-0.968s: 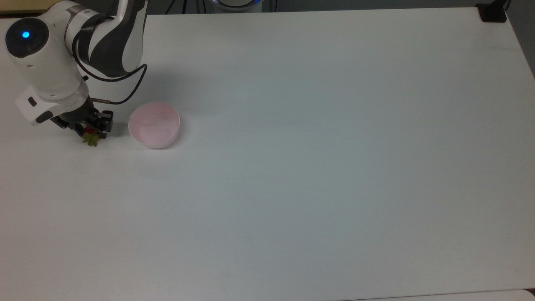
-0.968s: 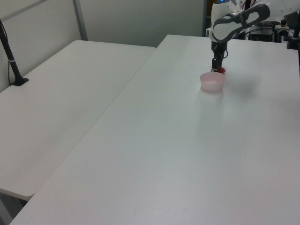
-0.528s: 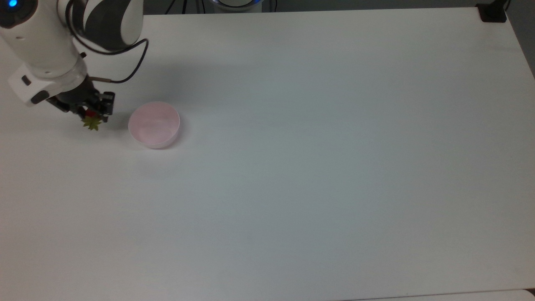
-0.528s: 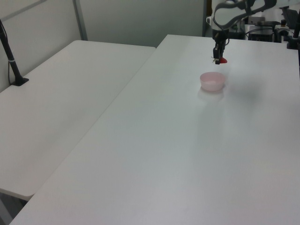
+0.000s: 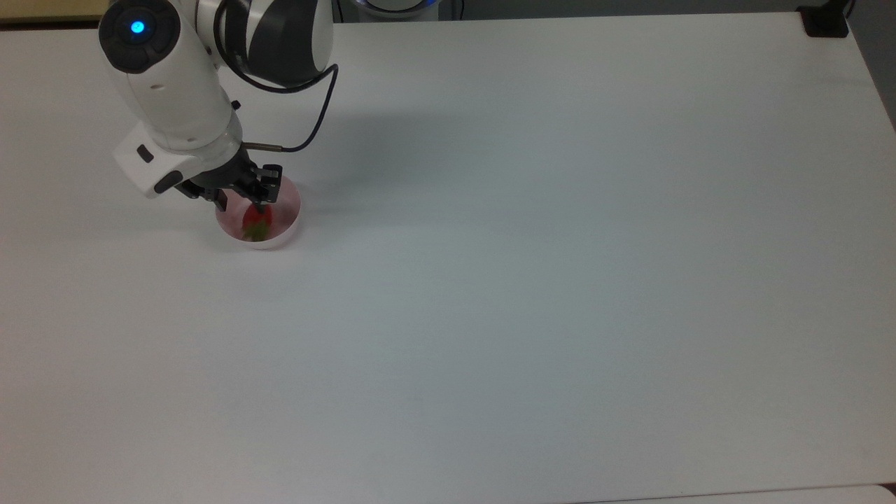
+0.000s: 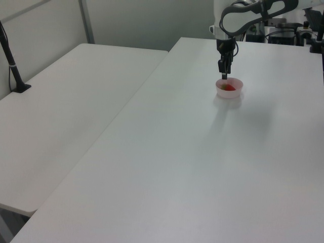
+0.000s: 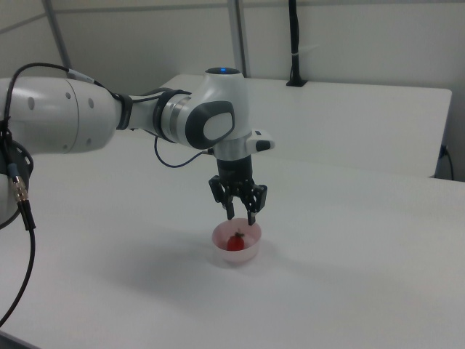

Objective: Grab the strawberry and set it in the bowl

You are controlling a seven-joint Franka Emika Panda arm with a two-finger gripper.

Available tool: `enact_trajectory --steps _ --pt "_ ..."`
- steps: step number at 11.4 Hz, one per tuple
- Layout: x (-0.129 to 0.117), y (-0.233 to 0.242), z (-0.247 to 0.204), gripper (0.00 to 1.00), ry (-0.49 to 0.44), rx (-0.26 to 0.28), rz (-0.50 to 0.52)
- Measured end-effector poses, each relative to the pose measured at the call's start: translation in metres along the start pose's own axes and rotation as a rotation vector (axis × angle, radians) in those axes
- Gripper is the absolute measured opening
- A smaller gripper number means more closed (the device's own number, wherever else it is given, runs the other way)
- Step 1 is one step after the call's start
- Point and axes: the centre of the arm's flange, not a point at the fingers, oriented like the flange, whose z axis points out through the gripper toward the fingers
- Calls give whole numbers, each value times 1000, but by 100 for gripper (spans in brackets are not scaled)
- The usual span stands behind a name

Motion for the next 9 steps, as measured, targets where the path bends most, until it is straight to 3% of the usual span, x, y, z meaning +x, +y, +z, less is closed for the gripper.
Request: enact_trajectory --steps 3,5,9 --pt "-13 -17 -41 97 -24 10 -21" --pt "-29 -62 -99 100 -6 12 -30" --pt "-74 -130 -188 100 39 -13 68"
